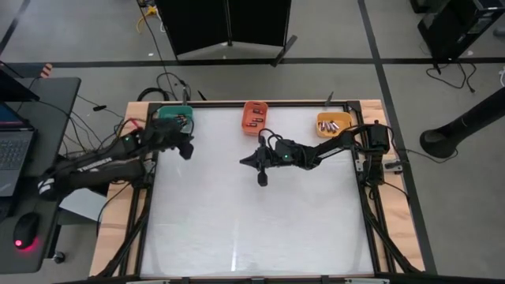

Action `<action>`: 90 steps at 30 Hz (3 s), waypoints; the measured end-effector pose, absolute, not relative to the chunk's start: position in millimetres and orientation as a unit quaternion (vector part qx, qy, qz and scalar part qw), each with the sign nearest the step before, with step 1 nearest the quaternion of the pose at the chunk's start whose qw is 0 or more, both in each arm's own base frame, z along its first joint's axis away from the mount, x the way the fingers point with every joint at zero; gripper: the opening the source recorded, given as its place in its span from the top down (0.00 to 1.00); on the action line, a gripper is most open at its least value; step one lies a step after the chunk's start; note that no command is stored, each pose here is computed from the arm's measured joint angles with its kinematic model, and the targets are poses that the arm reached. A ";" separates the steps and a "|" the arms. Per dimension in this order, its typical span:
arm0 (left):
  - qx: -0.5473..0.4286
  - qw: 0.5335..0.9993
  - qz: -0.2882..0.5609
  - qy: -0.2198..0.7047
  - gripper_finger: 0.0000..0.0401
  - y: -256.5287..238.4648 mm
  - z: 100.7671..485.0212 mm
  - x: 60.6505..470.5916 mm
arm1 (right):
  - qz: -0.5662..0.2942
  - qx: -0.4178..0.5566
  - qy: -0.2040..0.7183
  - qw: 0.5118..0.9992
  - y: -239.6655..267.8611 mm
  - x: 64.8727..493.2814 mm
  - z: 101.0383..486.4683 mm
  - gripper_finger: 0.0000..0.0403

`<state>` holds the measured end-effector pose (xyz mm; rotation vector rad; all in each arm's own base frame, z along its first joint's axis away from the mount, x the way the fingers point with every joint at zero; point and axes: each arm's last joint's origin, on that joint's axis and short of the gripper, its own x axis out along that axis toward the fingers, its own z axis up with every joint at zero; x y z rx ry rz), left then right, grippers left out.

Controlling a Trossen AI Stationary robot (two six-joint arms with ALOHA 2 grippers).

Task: Sort batteries
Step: Put the copper battery into the green container

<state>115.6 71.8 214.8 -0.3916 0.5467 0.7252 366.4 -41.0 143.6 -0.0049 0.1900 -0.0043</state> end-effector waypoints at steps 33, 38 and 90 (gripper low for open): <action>-0.363 0.624 0.516 0.460 0.86 277.2 213.5 126.4 | 0.033 -0.043 0.098 0.994 -24.9 367.6 142.8 0.98; -0.385 0.592 0.507 0.494 0.86 290.2 193.1 128.1 | 0.033 -0.043 0.098 0.994 -24.9 367.6 142.7 0.98; -0.338 0.588 0.483 0.554 0.72 290.6 169.6 143.2 | 0.033 -0.041 0.101 0.993 -24.7 367.5 142.1 0.98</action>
